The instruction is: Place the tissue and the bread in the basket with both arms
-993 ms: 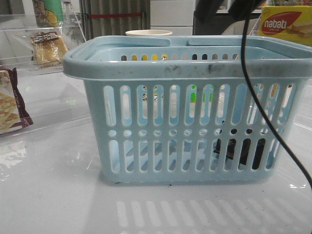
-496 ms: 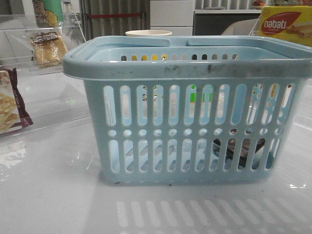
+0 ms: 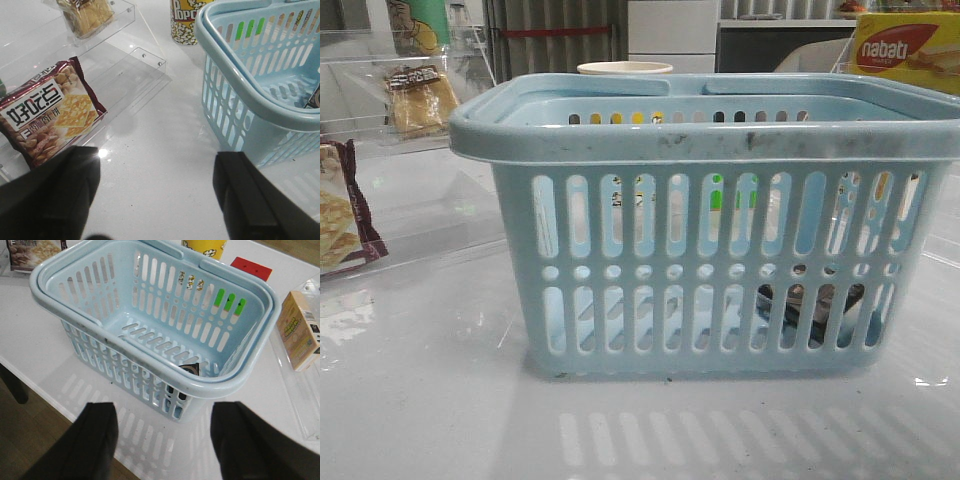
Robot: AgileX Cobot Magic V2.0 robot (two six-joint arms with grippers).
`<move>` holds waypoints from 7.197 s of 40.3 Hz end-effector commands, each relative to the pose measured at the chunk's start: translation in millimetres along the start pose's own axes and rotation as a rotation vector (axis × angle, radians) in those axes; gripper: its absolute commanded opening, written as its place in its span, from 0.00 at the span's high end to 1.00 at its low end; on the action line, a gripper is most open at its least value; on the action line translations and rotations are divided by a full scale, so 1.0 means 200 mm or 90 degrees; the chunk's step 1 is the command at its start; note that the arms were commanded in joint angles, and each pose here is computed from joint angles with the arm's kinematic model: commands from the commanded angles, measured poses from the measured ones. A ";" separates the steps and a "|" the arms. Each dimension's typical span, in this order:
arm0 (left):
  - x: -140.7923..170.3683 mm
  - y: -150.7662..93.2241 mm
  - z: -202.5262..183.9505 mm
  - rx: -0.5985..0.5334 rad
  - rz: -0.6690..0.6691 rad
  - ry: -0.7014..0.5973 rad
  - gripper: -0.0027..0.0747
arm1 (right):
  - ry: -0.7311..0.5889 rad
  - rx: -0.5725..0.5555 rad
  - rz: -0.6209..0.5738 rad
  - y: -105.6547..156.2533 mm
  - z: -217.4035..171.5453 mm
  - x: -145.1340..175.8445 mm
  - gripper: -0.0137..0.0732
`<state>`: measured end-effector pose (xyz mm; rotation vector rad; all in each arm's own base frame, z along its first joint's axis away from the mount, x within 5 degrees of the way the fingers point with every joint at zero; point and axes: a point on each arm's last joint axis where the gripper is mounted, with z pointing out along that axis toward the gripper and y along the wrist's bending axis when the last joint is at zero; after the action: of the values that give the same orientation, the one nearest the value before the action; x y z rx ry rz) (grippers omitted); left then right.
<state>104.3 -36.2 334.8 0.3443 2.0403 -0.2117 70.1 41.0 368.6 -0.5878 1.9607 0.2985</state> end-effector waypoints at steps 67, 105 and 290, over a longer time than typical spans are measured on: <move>-0.64 0.56 1.54 -0.135 -0.152 -0.111 0.29 | -0.059 0.009 -0.011 -0.01 -0.02 -0.06 0.25; -0.99 0.24 1.02 -0.070 -0.023 -0.186 0.85 | -0.059 0.009 -0.011 -0.01 -0.02 -0.06 0.25; 0.66 0.09 0.02 -0.231 0.023 -0.382 0.84 | -0.053 0.013 -0.015 -0.01 -0.02 -0.06 0.77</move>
<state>56.3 0.4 205.7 0.0760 1.6049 0.0744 70.3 40.2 368.3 -0.5932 1.9620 0.2829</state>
